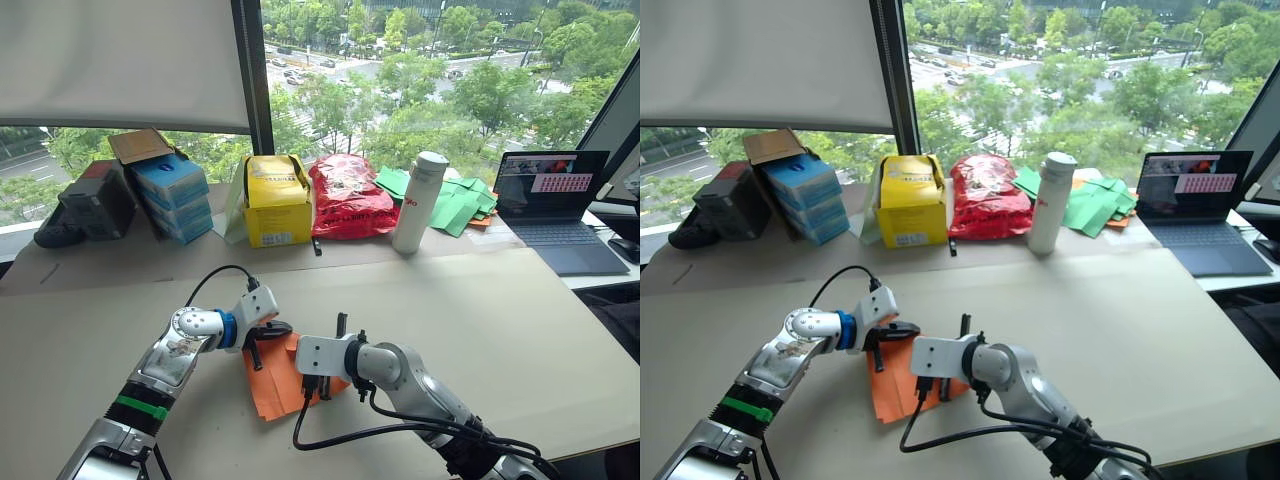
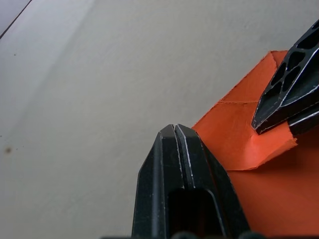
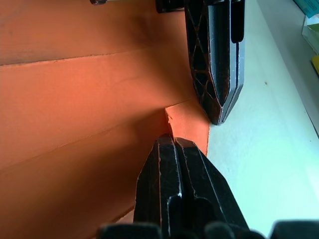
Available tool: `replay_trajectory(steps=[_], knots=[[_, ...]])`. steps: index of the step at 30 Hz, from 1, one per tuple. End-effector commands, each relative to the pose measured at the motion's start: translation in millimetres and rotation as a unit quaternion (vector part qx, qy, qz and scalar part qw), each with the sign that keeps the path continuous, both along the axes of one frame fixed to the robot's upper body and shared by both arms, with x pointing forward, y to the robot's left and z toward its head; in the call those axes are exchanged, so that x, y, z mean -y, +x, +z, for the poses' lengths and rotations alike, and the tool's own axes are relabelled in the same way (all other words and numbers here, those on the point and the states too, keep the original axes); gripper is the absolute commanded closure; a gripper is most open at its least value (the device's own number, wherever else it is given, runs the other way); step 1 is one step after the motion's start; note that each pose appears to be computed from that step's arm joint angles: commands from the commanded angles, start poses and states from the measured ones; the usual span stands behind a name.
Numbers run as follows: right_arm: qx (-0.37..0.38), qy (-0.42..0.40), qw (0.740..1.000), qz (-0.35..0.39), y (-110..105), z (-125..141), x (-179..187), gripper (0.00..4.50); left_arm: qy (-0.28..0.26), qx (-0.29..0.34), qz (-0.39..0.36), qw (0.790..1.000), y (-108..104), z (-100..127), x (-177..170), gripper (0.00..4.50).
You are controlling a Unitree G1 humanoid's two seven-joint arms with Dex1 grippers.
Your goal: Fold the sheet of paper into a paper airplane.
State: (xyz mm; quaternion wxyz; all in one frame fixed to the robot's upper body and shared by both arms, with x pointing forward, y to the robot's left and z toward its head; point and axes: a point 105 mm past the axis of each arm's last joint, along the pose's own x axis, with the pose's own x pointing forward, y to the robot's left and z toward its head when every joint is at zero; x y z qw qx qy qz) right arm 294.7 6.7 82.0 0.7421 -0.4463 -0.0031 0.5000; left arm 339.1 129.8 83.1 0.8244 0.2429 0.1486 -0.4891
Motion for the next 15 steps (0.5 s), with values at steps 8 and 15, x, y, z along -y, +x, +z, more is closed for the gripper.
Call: replay_trajectory(steps=[8,15], knots=[[-0.021,0.049,0.998,-0.015,2.8,18.7,0.6,3.18,0.030,-0.015,0.009,0.999,-4.4,-19.0,-8.3,4.50],[-0.131,0.185,0.974,-0.024,9.2,61.8,-0.1,2.20,0.027,-0.013,0.006,1.000,-5.5,-18.2,-6.1,4.50]])
